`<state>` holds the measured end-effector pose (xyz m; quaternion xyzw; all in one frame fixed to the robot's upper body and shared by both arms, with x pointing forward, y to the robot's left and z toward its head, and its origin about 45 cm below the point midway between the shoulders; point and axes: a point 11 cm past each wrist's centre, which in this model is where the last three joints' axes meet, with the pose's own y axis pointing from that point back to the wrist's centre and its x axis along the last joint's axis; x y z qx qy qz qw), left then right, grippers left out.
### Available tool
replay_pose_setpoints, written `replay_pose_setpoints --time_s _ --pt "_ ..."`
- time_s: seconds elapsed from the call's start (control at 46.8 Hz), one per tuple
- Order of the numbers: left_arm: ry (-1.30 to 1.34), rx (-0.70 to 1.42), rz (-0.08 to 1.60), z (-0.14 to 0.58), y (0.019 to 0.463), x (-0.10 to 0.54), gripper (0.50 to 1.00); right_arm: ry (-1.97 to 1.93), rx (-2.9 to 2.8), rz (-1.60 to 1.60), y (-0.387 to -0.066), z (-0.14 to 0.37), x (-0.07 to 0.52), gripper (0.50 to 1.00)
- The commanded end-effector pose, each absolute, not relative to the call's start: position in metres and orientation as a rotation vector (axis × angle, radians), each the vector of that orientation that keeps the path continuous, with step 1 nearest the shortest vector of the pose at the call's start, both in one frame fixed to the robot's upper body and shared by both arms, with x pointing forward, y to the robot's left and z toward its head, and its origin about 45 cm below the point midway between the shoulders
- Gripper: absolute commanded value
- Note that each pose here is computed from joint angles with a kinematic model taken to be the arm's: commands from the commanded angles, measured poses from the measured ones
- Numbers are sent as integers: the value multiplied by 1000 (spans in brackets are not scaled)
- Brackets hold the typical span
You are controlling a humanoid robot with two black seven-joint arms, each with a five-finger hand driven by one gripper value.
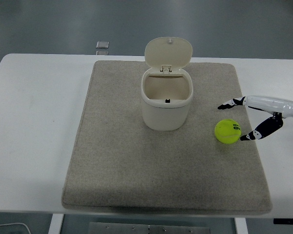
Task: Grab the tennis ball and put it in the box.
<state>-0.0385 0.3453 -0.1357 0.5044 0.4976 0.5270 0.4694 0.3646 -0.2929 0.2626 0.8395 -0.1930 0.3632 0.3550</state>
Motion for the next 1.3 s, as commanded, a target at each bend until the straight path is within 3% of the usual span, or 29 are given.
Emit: replay_pose_setpoints --time_s 0.0,0.705,0.812,1.026,1.197,1.282 --pt "1219 1236 1292 -136 345 -38 992 -506 2176 942 -288 256 364 915" --pt "1220 1237 1292 -136 345 -39 992 -514 2146 947 -285 232 366 901" --pt "1219 1236 1292 -136 345 -38 992 -510 2144 943 -287 229 365 854" --pt "1220 1237 1292 -136 345 -39 992 -496 2127 954 -289 228 365 711" --pt "1219 1236 1292 -136 345 -38 992 -495 2127 953 -289 228 365 646" --pt "1220 1237 1292 -136 345 -39 992 -497 2130 958 -288 230 366 566"
